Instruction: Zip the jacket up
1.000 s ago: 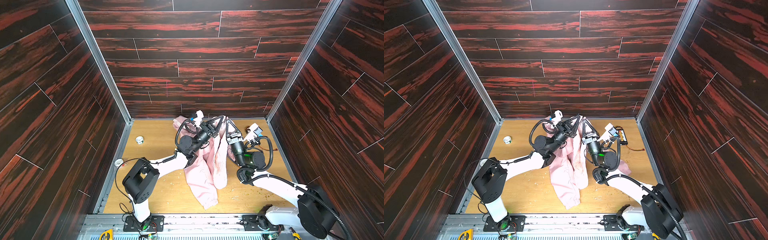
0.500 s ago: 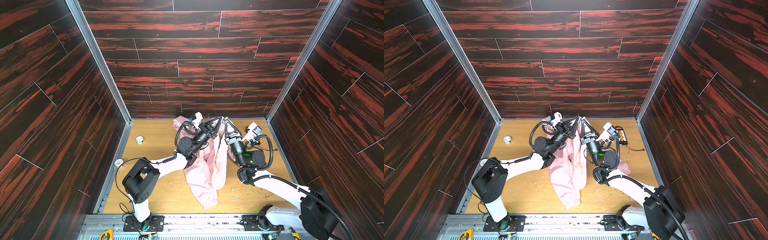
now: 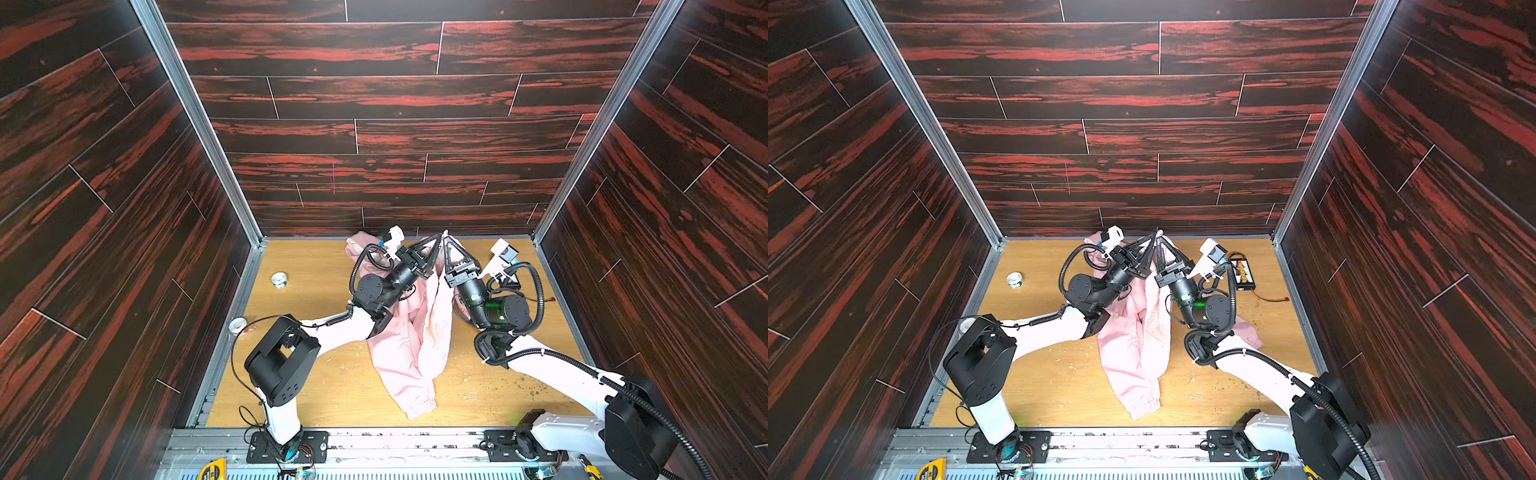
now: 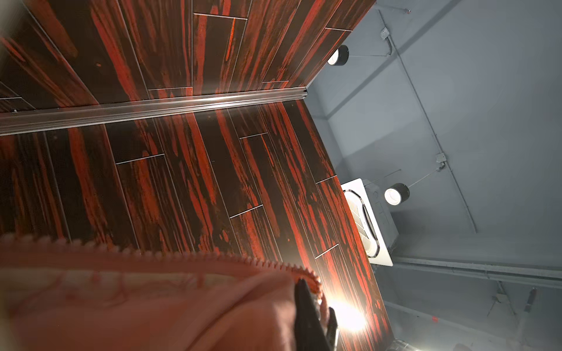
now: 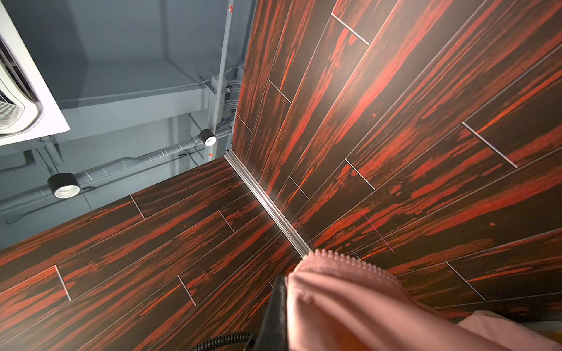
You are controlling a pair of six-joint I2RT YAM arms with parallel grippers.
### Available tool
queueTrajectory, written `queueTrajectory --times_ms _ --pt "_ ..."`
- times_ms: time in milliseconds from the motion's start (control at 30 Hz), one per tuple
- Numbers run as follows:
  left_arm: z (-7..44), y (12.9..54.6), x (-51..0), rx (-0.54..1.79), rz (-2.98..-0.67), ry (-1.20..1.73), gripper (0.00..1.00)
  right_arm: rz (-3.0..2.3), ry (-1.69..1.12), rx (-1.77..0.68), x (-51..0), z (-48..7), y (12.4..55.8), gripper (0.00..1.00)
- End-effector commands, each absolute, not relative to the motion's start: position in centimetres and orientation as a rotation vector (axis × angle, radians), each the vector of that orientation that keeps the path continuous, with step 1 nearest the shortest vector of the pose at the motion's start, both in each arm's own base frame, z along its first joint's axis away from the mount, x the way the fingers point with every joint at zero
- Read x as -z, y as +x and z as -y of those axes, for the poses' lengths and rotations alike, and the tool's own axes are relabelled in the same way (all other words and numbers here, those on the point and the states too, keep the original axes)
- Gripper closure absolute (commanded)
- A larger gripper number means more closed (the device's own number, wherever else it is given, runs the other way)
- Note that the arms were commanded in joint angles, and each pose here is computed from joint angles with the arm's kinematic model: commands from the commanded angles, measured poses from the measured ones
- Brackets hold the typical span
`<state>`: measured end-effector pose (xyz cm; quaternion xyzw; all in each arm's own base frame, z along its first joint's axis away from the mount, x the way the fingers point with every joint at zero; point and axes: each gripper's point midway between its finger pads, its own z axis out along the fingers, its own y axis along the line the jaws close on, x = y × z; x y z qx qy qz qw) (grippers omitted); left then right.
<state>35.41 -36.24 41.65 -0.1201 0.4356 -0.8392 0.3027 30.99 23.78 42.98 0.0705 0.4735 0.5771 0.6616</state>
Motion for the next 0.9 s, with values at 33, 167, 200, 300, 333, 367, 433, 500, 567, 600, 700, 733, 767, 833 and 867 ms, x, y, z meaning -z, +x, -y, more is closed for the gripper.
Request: queueTrajectory --times_ms 33,167,200,300,333,367,433,500,567,600,700,733,767,833,867 --pt "34.8 35.0 -43.5 2.232 -1.079 -0.310 1.00 -1.043 0.119 -1.348 -44.2 -24.0 29.1 1.00" --pt "34.5 34.7 -43.7 2.226 -1.074 -0.303 1.00 -1.069 0.130 -1.320 -43.5 -23.7 29.2 1.00" --pt "34.5 34.8 -43.7 2.226 -1.076 -0.304 1.00 -1.073 0.128 -1.318 -43.4 -23.7 29.2 1.00" --pt "34.6 34.7 -43.7 2.224 -1.076 -0.301 1.00 -1.086 0.126 -1.315 -43.1 -23.8 29.3 1.00" --pt "34.5 34.7 -43.7 2.223 -1.074 -0.299 1.00 -1.089 0.124 -1.316 -43.2 -23.9 29.2 1.00" --pt "34.5 34.7 -43.8 2.226 -1.073 -0.297 1.00 -1.090 0.121 -1.315 -43.2 -23.9 29.2 1.00" --pt "34.6 34.7 -43.8 2.227 -1.073 -0.296 1.00 -1.093 0.116 -1.317 -43.3 -24.0 29.2 1.00" --pt "34.6 34.6 -43.8 2.227 -1.075 -0.296 1.00 -1.093 0.114 -1.318 -43.4 -24.0 29.2 1.00" --pt "34.6 34.7 -43.7 2.227 -1.078 -0.297 1.00 -1.099 0.112 -1.319 -43.4 -24.1 29.2 1.00" --pt "34.6 34.6 -43.7 2.226 -1.079 -0.297 1.00 -1.100 0.110 -1.322 -43.4 -24.2 29.2 1.00" --pt "34.0 34.0 -44.8 2.231 -1.053 -0.281 1.00 -1.100 0.107 -1.326 -43.4 -24.2 29.1 1.00" --pt "33.9 33.9 -44.9 2.233 -1.050 -0.278 1.00 -1.100 0.106 -1.328 -43.4 -24.2 29.1 1.00" --pt "33.9 33.8 -44.9 2.234 -1.049 -0.279 1.00 -1.102 0.106 -1.327 -43.4 -24.2 29.1 1.00" --pt "33.9 33.8 -45.0 2.235 -1.048 -0.277 1.00 -1.106 0.105 -1.328 -43.3 -24.2 29.0 1.00" --pt "33.8 33.8 -45.0 2.235 -1.048 -0.279 1.00 -1.103 0.105 -1.329 -43.4 -24.1 28.9 1.00"
